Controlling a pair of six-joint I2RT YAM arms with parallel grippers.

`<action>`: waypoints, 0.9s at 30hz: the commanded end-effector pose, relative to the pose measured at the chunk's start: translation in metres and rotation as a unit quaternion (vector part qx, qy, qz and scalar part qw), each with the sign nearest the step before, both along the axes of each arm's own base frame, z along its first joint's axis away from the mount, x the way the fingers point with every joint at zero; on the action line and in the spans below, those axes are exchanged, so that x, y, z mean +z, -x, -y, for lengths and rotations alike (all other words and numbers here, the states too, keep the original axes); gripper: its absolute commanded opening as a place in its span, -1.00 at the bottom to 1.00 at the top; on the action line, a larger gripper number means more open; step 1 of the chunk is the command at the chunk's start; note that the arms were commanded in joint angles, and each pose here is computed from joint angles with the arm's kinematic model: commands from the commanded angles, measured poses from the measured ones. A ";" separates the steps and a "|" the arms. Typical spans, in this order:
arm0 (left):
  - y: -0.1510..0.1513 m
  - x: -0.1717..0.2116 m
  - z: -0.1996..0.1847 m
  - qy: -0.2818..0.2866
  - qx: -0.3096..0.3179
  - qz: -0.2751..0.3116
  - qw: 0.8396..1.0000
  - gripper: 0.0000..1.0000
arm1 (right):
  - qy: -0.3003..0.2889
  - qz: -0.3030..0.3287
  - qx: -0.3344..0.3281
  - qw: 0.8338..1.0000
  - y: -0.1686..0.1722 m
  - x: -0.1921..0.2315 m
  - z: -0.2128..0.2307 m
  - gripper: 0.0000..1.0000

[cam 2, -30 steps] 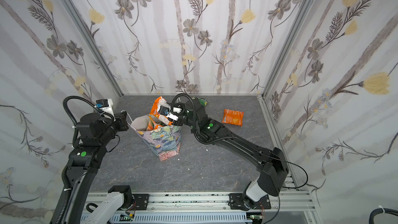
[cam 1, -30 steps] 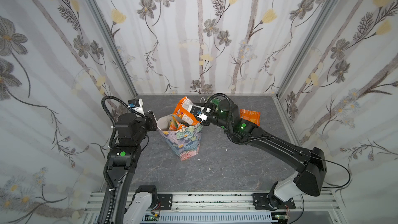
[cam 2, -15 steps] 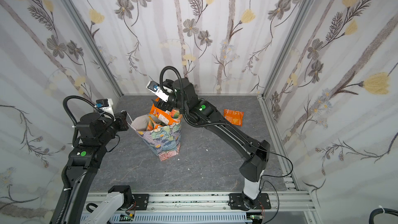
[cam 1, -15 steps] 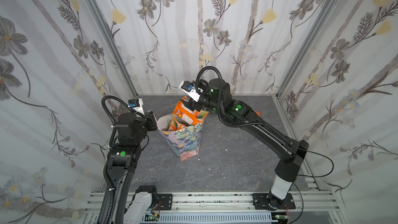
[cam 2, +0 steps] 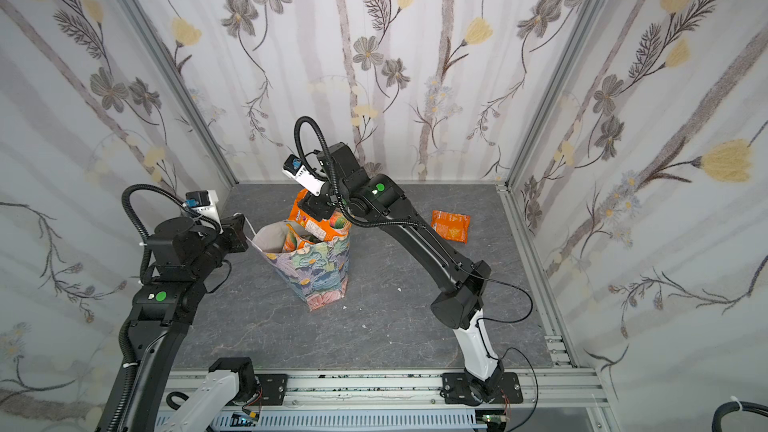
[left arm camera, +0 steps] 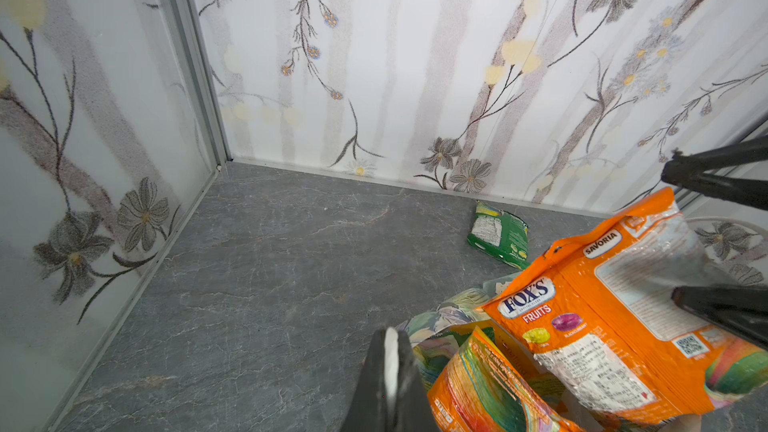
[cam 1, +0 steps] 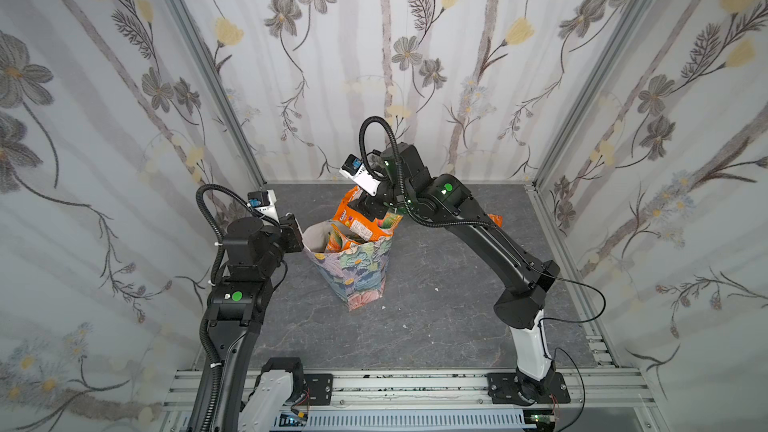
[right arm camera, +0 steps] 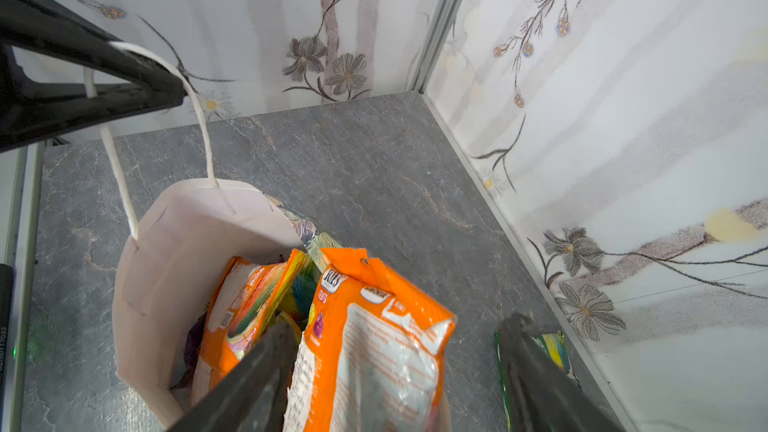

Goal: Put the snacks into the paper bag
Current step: 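Push the candy bag down inside the paper bag with the right gripper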

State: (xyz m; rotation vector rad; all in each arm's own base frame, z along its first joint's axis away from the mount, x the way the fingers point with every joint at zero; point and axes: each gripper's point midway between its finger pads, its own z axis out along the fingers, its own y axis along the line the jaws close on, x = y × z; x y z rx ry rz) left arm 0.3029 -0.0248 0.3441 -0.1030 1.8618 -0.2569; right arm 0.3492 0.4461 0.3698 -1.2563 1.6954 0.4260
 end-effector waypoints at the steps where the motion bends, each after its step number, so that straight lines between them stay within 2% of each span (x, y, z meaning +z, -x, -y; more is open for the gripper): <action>1: -0.003 0.017 0.000 -0.006 -0.002 0.031 1.000 -1.00 | 0.015 -0.019 -0.006 1.000 -0.002 -0.016 0.000 0.39; 4: -0.003 0.017 0.000 -0.006 -0.002 0.030 1.000 -1.00 | 0.020 -0.029 0.003 0.999 -0.002 -0.026 -0.005 0.26; 6: -0.002 0.017 0.000 -0.005 -0.002 0.030 1.000 -1.00 | 0.018 -0.029 0.006 0.999 -0.002 -0.026 -0.007 0.08; 9: -0.002 0.018 0.002 -0.002 -0.006 0.031 0.999 -1.00 | 0.001 -0.015 0.003 1.000 -0.005 -0.014 -0.008 -0.30; 12: -0.002 0.018 0.003 0.001 -0.008 0.032 0.999 -1.00 | -0.021 0.004 0.002 1.000 -0.004 0.006 -0.007 -0.79; 14: -0.003 0.018 0.004 0.002 -0.012 0.031 0.999 -1.00 | -0.033 0.017 0.004 0.999 -0.001 0.019 -0.006 -1.00; 21: -0.006 0.026 0.002 -0.003 -0.008 0.040 0.999 -1.00 | -0.058 0.049 0.063 0.995 0.028 0.054 -0.005 -1.00; 27: -0.008 0.028 0.004 0.000 -0.013 0.042 0.999 -1.00 | -0.043 0.050 0.132 0.989 0.053 0.038 -0.021 -1.00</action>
